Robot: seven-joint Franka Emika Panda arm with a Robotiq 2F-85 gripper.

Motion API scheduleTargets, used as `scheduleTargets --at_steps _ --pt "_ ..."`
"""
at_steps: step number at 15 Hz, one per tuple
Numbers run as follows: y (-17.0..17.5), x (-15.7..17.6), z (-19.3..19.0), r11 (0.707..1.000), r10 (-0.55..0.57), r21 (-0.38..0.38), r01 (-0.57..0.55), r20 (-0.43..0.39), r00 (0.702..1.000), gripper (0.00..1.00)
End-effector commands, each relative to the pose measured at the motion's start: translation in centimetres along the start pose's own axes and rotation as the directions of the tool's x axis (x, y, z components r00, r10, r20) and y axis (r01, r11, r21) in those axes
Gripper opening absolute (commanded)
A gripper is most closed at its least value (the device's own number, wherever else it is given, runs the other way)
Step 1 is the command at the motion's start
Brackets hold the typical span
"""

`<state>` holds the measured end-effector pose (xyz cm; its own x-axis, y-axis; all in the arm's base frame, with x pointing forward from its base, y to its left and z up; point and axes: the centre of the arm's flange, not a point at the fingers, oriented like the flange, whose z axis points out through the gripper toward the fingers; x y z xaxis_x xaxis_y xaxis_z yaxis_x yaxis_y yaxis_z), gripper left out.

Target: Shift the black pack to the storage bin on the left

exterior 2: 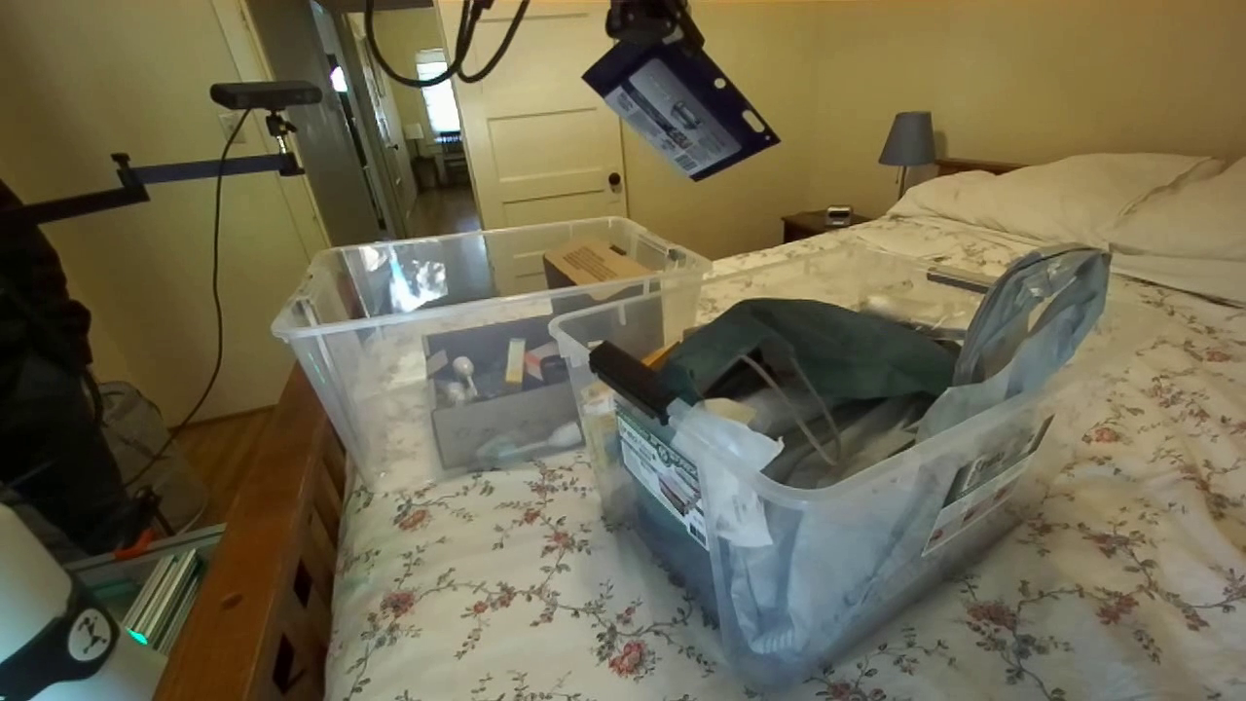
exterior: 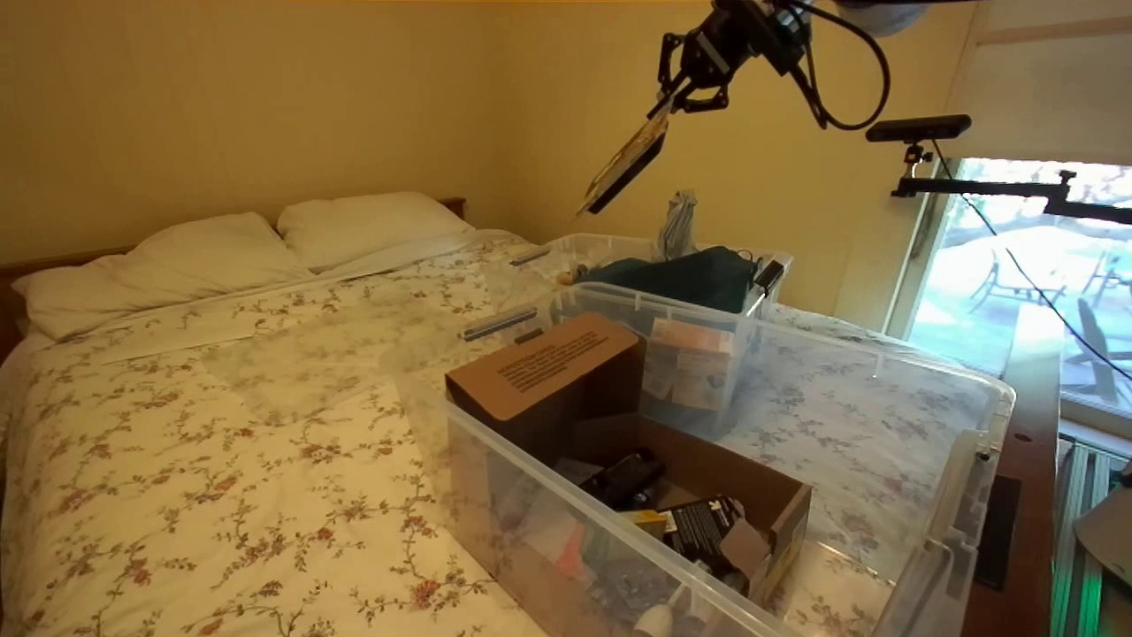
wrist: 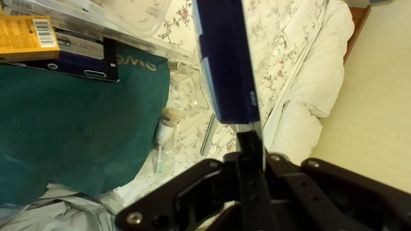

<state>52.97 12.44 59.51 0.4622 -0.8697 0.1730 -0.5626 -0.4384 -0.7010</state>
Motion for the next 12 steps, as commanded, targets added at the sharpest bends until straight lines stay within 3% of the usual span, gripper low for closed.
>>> scheduleTargets --at_steps 1,2,3,5,8,12 --pt "7.8 -2.1 -3.8 0.999 0.034 0.013 -0.034 -0.01 0.999 0.0" --pt "8.9 -1.5 -3.7 0.997 0.072 -0.004 -0.072 -0.033 0.997 0.0" --pt "4.5 -0.9 -1.4 1.0 0.022 -0.019 -0.022 -0.008 1.0 0.02" --pt "7.1 -0.8 -2.1 0.999 0.038 -0.035 -0.039 -0.025 0.999 0.02" --pt "7.9 -0.8 -2.5 0.998 0.041 -0.035 -0.042 -0.032 0.999 0.0" --pt "7.6 -8.5 -3.6 0.974 -0.218 -0.042 0.223 0.11 0.97 0.0"
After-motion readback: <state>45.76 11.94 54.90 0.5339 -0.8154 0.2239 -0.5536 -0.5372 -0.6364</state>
